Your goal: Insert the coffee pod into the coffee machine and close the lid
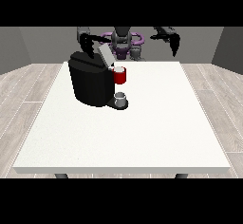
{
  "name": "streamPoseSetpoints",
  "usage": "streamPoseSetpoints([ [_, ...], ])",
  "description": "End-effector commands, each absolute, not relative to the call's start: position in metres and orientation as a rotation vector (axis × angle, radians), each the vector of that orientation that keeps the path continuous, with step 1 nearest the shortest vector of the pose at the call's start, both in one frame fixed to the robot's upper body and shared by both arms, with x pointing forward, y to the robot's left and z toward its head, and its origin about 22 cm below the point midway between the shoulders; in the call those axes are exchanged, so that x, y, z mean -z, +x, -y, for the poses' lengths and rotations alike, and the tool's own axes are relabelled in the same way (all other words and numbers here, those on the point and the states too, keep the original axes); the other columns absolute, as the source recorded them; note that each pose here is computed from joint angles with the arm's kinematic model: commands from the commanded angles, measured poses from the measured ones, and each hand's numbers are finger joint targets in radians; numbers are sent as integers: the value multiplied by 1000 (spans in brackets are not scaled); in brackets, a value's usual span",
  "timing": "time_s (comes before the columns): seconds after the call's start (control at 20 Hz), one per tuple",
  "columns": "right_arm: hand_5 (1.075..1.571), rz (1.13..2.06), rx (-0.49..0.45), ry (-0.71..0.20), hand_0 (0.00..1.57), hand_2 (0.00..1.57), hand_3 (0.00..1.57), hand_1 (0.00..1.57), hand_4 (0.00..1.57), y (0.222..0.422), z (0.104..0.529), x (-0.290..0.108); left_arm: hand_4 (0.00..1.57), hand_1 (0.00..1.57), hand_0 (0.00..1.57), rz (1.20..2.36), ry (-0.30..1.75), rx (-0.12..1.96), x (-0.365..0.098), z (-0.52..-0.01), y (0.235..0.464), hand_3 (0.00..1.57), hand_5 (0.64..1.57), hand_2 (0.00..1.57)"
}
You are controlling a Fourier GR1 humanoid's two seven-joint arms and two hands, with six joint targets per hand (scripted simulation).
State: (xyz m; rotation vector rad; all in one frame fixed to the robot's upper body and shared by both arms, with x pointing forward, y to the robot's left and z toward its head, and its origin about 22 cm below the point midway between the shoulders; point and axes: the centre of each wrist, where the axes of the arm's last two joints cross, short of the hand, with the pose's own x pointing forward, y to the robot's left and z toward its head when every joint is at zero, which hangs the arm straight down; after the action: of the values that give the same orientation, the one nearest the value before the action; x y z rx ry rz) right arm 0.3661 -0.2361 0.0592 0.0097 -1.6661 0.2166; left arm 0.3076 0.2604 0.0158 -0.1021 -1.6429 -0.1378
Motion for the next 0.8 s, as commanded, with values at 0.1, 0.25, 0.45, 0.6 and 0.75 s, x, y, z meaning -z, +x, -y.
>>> streamPoseSetpoints([
  [0.1, 1571, 1700, -220, -24, 0, 0, 0, 0, 0, 372, 232, -48, 0, 0, 0, 1710, -135, 162, -14, -243, 294, 0, 1571, 0],
  [0.25, 1571, 1697, -261, -2, 0, 0, 0, 0, 40, 383, 220, -65, 0, 0, 0, 1683, -101, 123, -20, -261, 299, 0, 1571, 0],
  [0.45, 1571, 1720, -249, -23, 0, 0, 0, 0, 0, 389, 231, -66, 0, 0, 0, 1708, -88, 155, -35, -269, 301, 0, 1571, 0],
  [0.6, 1571, 1726, -268, -20, 0, 0, 0, 0, 0, 392, 215, -72, 0, 0, 0, 1695, -93, 151, -18, -265, 292, 0, 1571, 0],
  [0.75, 1571, 1712, -299, 30, 0, 0, 0, 0, 0, 393, 196, -79, 0, 0, 0, 1687, -70, 126, -21, -281, 298, 0, 1571, 0],
])
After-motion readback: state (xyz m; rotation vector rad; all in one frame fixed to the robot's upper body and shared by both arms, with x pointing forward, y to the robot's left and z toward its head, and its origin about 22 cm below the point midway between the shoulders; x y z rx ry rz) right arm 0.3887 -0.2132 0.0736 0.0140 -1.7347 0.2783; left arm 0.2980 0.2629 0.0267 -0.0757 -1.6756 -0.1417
